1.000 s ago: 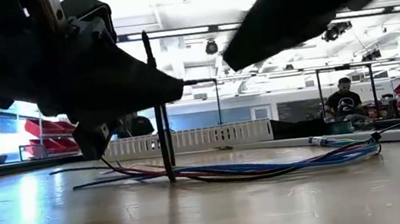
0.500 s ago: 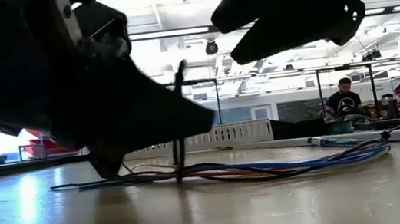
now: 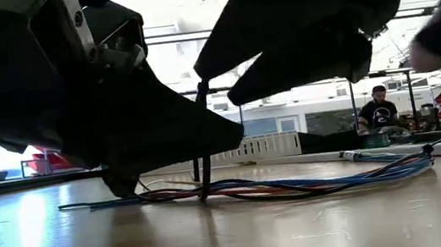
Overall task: Ziptie cables
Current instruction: Wrap the wire cables with the black zip tie
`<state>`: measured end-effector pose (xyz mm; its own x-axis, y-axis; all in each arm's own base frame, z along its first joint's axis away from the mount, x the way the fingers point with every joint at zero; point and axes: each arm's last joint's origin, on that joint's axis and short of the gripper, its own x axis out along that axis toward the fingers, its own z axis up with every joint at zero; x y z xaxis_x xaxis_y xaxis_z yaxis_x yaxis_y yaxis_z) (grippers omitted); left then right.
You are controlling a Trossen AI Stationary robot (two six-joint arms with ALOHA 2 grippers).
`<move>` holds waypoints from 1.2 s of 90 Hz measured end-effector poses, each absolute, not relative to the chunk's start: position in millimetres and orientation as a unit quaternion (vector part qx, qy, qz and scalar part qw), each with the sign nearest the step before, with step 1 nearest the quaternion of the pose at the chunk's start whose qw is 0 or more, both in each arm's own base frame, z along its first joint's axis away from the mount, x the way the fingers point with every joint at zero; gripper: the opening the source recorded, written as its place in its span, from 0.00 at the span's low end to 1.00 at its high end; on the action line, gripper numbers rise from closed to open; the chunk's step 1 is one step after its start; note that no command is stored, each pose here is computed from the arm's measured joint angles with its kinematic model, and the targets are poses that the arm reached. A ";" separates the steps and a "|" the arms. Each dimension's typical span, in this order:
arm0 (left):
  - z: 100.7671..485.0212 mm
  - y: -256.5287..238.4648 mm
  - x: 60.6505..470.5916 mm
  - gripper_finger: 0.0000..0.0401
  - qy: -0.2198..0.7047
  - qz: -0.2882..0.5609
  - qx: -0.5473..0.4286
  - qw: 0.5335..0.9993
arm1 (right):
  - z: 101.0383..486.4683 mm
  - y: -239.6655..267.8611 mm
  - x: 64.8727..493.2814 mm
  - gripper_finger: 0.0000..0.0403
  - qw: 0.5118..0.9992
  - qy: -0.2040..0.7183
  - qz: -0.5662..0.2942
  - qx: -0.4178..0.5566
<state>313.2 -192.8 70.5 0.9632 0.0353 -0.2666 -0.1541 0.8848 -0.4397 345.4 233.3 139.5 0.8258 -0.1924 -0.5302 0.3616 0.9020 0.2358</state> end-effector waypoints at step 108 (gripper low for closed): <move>67.1 -190.4 312.2 0.00 0.131 0.072 -0.157 0.976 | 128.3 226.8 344.0 0.02 0.910 0.333 -0.130 0.208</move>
